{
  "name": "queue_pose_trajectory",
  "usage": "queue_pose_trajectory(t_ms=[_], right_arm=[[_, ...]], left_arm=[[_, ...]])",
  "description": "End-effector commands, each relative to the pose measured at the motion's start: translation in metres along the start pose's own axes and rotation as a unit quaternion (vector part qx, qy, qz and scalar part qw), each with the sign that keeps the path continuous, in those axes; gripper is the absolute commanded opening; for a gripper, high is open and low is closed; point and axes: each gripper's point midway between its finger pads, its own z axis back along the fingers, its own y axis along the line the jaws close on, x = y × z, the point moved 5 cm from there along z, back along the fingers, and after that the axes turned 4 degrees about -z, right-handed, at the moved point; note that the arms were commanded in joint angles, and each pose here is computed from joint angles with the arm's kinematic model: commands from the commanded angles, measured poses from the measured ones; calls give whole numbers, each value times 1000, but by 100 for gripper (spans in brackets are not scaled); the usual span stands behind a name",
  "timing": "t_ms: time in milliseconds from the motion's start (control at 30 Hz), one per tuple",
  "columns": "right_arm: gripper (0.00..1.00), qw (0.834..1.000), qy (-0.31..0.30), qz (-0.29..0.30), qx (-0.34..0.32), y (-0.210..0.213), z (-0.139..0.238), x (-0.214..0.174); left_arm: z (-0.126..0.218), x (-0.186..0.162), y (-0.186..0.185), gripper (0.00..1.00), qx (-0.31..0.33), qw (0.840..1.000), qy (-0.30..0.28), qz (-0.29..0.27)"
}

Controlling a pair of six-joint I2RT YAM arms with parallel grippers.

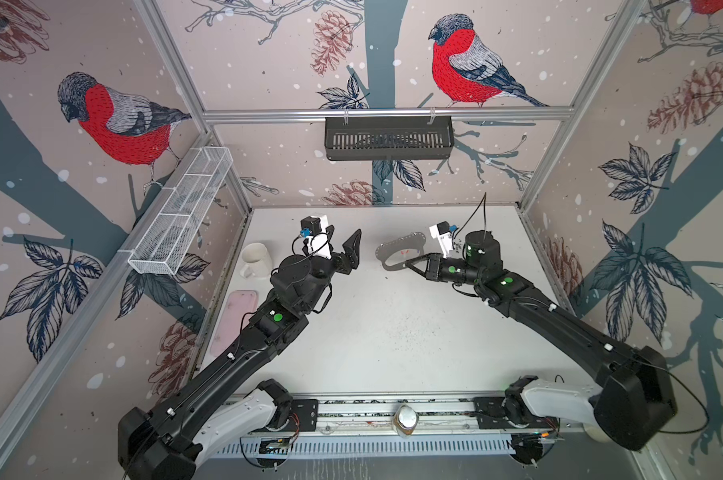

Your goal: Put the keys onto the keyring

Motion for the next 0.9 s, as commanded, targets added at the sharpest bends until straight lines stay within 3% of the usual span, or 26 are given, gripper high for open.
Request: queue_pose_trajectory(t_ms=[0,233,433,667,867], right_arm=[[0,996,21,-71,52,11,0,3],[0,993,-10,-106,46,3,1,24],[0,992,-20,-119,28,-13,2,37],[0,993,-11,-117,12,-14,0,42],[0,993,-8,-115,4,-13,1,43]], left_arm=[[-2,-12,0,75,-8,1000,19,-9],[-2,-55,-20,72,-104,989,75,-69],[12,-84,-39,72,-176,971,40,-155],[3,-110,-63,70,-152,942,30,-299],[-19,-118,-74,69,-98,922,27,-375]])
